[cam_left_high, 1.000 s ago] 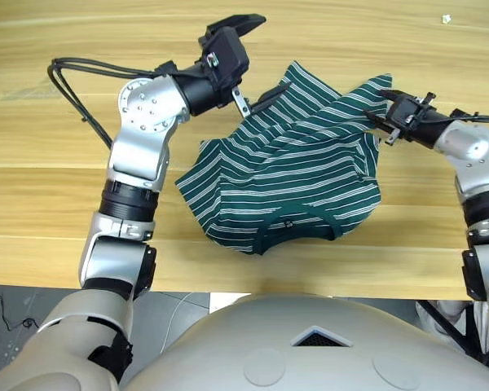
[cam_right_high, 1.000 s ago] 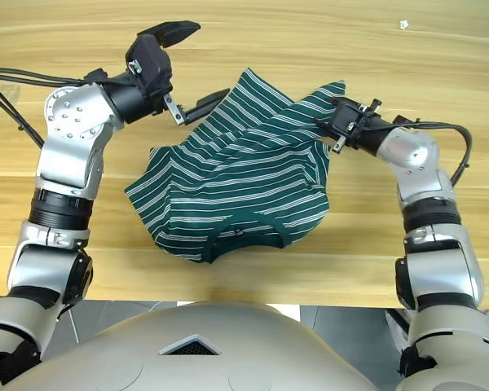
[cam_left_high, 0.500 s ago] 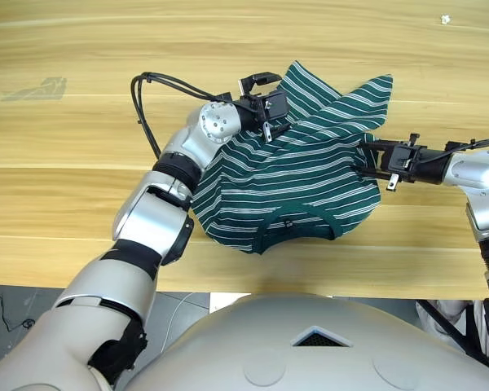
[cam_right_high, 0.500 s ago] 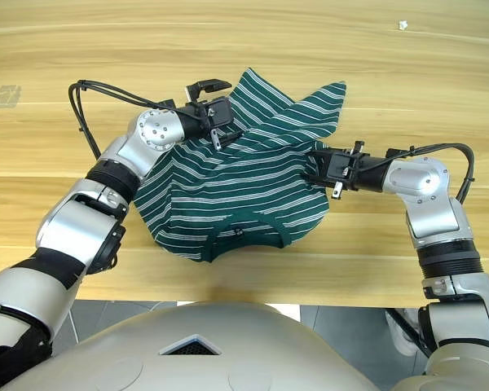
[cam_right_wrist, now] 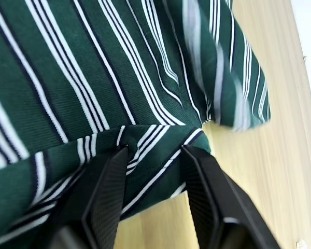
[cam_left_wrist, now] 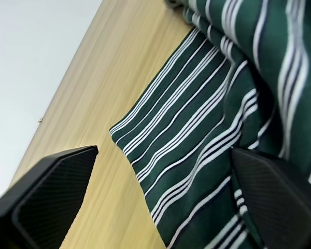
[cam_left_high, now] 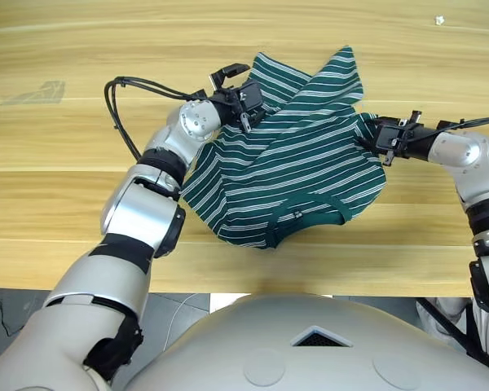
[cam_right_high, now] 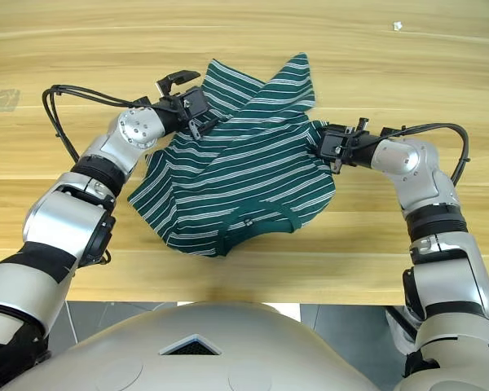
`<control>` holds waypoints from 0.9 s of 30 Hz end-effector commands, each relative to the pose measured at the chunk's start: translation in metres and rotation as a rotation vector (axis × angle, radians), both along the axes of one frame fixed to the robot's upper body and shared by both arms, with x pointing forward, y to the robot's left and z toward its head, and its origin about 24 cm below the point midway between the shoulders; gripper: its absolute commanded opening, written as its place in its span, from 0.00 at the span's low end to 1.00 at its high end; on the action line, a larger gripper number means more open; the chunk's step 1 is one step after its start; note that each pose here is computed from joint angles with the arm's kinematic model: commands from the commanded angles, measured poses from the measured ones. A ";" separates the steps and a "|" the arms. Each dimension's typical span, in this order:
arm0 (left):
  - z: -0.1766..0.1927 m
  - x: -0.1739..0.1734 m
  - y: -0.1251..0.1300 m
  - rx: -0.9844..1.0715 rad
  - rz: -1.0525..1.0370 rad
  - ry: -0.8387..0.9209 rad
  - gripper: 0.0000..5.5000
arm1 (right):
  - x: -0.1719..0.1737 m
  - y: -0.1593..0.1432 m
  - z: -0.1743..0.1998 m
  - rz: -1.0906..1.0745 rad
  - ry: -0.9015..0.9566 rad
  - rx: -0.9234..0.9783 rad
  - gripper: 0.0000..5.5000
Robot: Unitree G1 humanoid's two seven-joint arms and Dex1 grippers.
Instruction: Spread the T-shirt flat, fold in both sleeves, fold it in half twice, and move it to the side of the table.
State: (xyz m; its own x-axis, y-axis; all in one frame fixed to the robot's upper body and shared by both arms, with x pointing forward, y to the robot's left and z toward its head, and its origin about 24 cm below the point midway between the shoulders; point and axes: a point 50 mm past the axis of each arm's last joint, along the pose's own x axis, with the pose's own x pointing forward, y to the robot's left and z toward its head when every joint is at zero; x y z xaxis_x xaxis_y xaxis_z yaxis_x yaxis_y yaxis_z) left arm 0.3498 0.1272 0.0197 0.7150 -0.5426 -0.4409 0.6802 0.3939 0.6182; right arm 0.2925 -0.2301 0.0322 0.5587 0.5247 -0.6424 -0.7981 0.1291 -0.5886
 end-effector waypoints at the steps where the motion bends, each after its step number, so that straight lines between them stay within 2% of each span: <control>1: -0.035 -0.024 0.044 0.085 0.097 0.138 0.87 | -0.028 -0.014 -0.029 0.021 0.184 -0.106 0.35; 11: -0.040 -0.032 0.051 0.057 0.122 0.131 0.87 | -0.061 0.000 -0.016 0.116 0.217 -0.054 0.35; 16: -0.039 -0.031 0.042 0.045 0.094 0.110 0.87 | -0.076 0.013 -0.016 0.154 0.228 -0.035 0.35; 23: -0.031 -0.025 0.045 0.057 0.108 0.046 0.87 | -0.083 0.007 -0.010 0.139 0.219 -0.052 0.35; 24: -0.029 -0.025 0.044 0.048 0.107 0.033 0.87 | -0.083 0.009 -0.008 0.143 0.198 -0.040 0.35; 27: -0.018 -0.018 0.035 0.033 0.112 -0.089 0.87 | -0.054 0.023 0.023 0.085 -0.084 0.116 0.35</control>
State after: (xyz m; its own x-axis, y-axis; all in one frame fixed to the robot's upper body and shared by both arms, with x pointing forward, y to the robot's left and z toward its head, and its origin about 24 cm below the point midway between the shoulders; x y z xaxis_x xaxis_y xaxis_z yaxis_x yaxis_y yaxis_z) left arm 0.3393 0.1581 0.0137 0.8021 -0.4795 -0.3560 0.5761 0.4641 0.6728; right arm 0.2249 -0.2130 0.0414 0.4589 0.6151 -0.6411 -0.8340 0.0495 -0.5495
